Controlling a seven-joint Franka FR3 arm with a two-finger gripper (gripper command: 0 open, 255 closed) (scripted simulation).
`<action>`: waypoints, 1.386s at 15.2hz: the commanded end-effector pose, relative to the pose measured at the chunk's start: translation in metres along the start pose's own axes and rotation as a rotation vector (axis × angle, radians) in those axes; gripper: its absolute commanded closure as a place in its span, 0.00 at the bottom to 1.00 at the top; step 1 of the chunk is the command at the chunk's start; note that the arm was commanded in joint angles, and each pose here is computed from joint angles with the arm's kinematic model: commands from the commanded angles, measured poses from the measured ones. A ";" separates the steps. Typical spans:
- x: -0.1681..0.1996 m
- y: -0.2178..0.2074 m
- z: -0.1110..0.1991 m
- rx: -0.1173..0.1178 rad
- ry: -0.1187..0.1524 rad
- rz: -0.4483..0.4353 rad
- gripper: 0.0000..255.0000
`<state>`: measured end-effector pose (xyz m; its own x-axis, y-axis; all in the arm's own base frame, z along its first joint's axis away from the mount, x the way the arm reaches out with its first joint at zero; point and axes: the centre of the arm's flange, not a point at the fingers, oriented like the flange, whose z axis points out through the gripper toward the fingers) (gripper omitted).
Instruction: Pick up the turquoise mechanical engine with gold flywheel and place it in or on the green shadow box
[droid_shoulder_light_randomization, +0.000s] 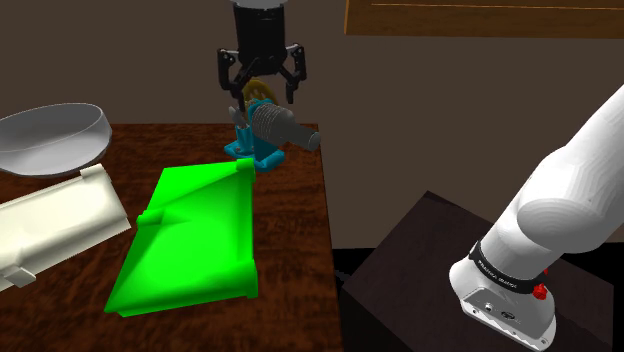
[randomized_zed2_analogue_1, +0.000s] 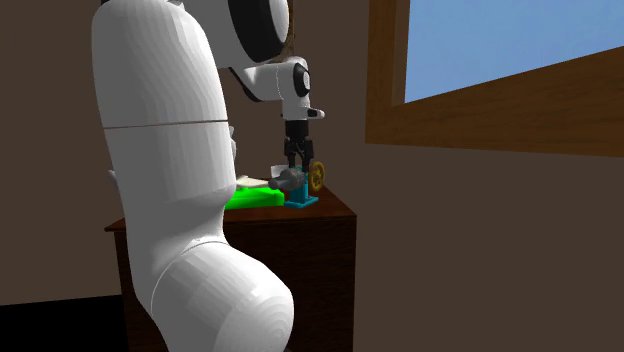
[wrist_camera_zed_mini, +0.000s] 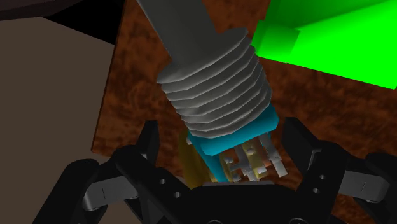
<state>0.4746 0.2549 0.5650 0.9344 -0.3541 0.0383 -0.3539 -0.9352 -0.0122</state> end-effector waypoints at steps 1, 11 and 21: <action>-0.001 0.000 0.011 0.000 0.001 0.001 0.00; -0.001 0.000 0.019 0.000 0.001 0.001 1.00; 0.000 0.000 0.014 0.000 0.001 0.001 1.00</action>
<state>0.4750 0.2549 0.5484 0.9341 -0.3549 0.0387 -0.3547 -0.9349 -0.0121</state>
